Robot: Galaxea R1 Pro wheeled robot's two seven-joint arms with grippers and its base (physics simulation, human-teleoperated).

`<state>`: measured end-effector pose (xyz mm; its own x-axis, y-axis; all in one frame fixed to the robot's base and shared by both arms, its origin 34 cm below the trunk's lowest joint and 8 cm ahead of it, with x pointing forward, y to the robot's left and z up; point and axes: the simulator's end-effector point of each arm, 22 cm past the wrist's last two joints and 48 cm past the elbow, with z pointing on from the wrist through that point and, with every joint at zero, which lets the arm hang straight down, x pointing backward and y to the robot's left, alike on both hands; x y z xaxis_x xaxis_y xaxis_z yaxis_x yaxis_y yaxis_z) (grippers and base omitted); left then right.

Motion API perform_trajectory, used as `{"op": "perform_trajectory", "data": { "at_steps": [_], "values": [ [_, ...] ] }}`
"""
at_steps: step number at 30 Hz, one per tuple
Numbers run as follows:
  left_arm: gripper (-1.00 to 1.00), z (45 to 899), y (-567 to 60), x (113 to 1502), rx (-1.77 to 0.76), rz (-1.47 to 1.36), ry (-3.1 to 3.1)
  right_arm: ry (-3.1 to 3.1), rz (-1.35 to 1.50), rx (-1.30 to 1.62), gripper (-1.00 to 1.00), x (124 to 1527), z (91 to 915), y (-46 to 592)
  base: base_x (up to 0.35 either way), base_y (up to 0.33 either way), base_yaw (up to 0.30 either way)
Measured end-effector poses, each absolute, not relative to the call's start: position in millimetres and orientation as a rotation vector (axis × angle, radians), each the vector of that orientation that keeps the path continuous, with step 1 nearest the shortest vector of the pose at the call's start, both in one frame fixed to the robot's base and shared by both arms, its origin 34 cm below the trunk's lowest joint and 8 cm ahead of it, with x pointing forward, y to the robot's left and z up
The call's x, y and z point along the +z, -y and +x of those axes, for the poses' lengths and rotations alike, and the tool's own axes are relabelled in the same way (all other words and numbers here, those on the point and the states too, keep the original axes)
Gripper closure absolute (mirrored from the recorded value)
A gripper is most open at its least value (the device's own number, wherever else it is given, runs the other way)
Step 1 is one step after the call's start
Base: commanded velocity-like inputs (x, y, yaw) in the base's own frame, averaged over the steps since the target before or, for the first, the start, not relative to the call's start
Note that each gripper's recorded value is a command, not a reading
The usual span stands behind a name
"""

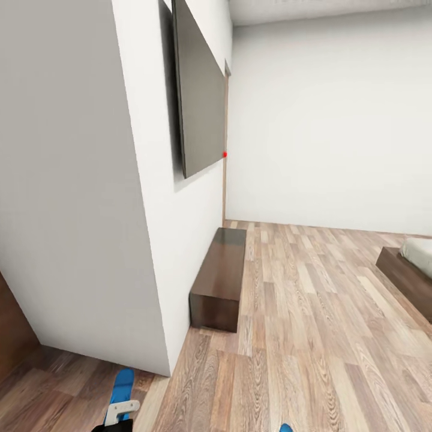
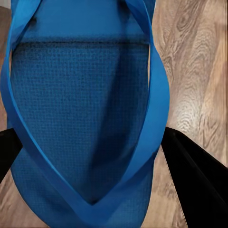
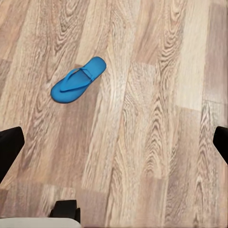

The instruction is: In the bedroom, move the book from the bed onto either nightstand, and place the two sandals side by side next to the bed.

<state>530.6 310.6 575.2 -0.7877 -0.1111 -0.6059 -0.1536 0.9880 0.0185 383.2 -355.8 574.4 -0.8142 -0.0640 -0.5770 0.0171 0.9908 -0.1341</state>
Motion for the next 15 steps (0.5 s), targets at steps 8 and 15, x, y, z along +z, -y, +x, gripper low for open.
{"op": "perform_trajectory", "data": {
  "at_steps": [8, 15],
  "values": [
    [1.0, 530.1, -309.1, 575.2, 0.085, -0.182, -2.485, -2.516, -0.036, -0.175, -1.0, 574.4, 383.1, 354.6, 0.11, 0.021, -0.073],
    [1.0, 529.9, -307.7, 574.8, 0.082, -0.179, -2.485, -2.516, -0.036, -0.175, -1.0, 574.3, 383.2, 354.5, 0.113, 0.018, -0.061]
  ]
}}
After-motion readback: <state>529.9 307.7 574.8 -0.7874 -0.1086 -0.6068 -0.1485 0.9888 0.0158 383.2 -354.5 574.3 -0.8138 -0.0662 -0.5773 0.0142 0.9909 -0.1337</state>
